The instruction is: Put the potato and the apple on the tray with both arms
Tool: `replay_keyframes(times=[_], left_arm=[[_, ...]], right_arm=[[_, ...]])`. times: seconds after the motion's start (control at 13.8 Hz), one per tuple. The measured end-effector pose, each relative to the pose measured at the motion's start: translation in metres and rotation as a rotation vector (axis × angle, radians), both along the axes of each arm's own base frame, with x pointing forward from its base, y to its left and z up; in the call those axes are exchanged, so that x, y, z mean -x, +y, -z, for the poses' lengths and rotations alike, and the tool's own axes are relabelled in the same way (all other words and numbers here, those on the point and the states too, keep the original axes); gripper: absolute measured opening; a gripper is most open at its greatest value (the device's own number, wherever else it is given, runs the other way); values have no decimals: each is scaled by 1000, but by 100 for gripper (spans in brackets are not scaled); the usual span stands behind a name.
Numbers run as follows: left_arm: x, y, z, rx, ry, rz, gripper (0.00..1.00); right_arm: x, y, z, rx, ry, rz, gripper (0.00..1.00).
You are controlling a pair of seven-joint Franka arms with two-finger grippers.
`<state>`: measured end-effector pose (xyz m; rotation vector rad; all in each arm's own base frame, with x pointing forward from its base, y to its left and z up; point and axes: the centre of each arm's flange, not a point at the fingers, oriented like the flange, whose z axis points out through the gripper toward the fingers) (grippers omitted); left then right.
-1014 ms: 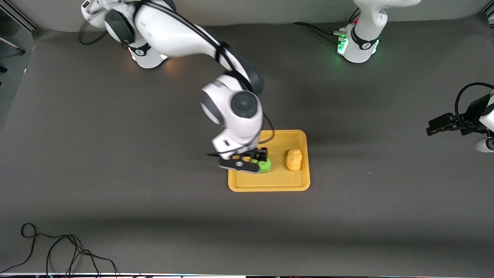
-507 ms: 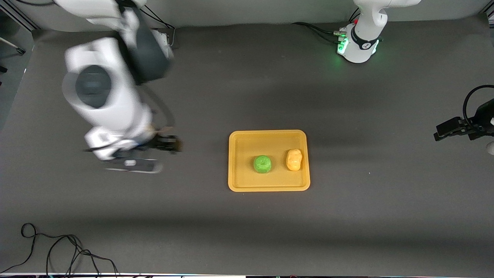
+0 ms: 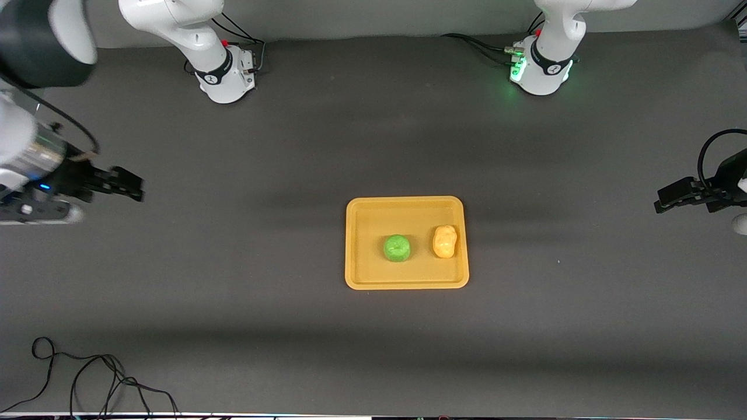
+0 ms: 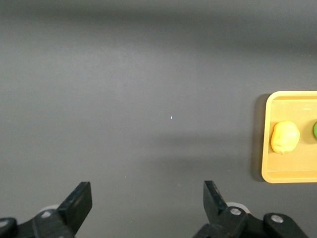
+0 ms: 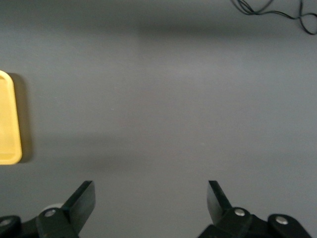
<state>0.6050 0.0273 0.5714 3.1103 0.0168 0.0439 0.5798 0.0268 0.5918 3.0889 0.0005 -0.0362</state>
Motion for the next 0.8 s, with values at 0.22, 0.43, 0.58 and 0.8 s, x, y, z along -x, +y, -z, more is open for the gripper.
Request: replay_keyframes(times=[0.22,0.43,0.58,0.8], left_arm=[[-1,-9,-8,-33,-15,24,100],[-2,-15,-13,-37,-27,34,100],[-2,-23,-19,-37,-37,39,100],[-1,-30,-16,-39,-21,17,100]], right_arm=[[8,-48,-1,-6,2,30,100],[8,-61,1,-7,6,36,100],[8,-63,1,-7,7,25,100],[8,-67,2,-7,9,28,100]])
